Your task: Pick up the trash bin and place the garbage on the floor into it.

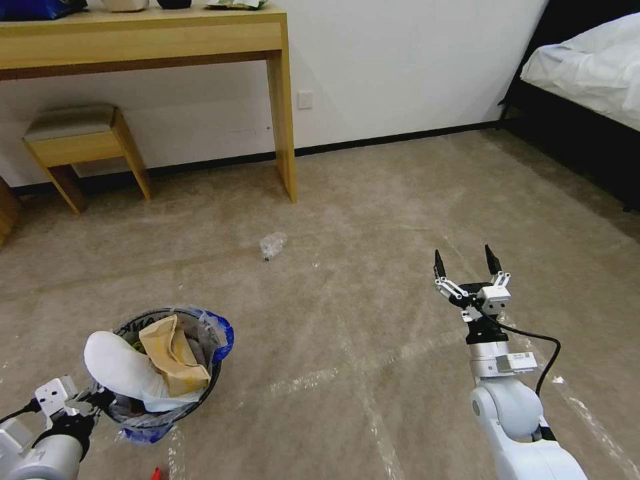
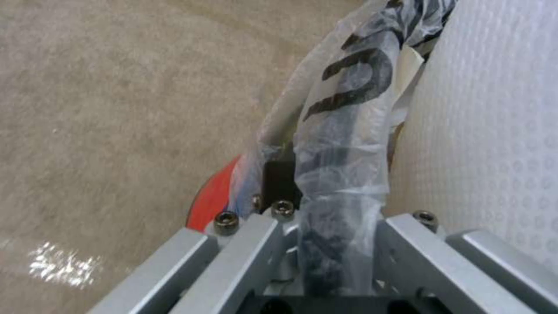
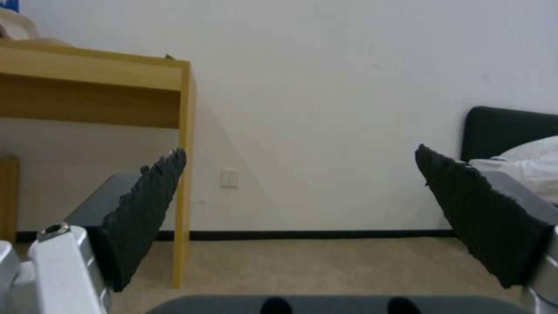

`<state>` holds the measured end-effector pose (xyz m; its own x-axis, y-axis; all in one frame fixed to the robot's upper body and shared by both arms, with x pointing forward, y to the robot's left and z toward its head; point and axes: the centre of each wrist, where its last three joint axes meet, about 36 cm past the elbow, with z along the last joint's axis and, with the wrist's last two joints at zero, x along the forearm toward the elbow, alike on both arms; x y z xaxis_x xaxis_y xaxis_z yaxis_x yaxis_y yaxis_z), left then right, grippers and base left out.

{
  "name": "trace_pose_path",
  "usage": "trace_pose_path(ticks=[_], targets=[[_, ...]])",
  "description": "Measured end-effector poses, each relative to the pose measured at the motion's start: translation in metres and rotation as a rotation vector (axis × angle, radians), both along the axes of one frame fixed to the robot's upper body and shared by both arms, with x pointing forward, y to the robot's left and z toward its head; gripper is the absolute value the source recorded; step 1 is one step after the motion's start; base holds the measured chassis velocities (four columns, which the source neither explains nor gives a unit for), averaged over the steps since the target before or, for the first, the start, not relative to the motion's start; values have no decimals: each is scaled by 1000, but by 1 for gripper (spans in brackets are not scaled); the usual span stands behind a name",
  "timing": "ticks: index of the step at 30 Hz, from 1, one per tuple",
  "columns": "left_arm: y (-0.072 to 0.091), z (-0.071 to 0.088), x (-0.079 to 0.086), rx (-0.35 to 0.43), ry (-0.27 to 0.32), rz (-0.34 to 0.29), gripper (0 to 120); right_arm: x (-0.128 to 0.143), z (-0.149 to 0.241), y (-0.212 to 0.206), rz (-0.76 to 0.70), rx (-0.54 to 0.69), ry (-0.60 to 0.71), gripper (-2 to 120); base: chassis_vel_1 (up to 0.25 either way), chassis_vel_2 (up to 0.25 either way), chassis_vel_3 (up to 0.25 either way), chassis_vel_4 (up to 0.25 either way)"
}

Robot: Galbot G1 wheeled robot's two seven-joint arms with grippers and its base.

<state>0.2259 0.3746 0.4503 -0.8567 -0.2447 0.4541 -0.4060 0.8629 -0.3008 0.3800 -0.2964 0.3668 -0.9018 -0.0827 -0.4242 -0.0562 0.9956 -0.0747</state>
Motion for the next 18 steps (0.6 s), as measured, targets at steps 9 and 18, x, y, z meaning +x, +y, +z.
trace_pose_path(ticks=[9,18], targets=[[1,0,0,-1,-2,1,1,0,0,2,2,-1,0,100,-141,124,130,-127],[2,-1,1,-2,-3,3,1,1,-2,3,2,-3,3,100,-153,147,154,-149]])
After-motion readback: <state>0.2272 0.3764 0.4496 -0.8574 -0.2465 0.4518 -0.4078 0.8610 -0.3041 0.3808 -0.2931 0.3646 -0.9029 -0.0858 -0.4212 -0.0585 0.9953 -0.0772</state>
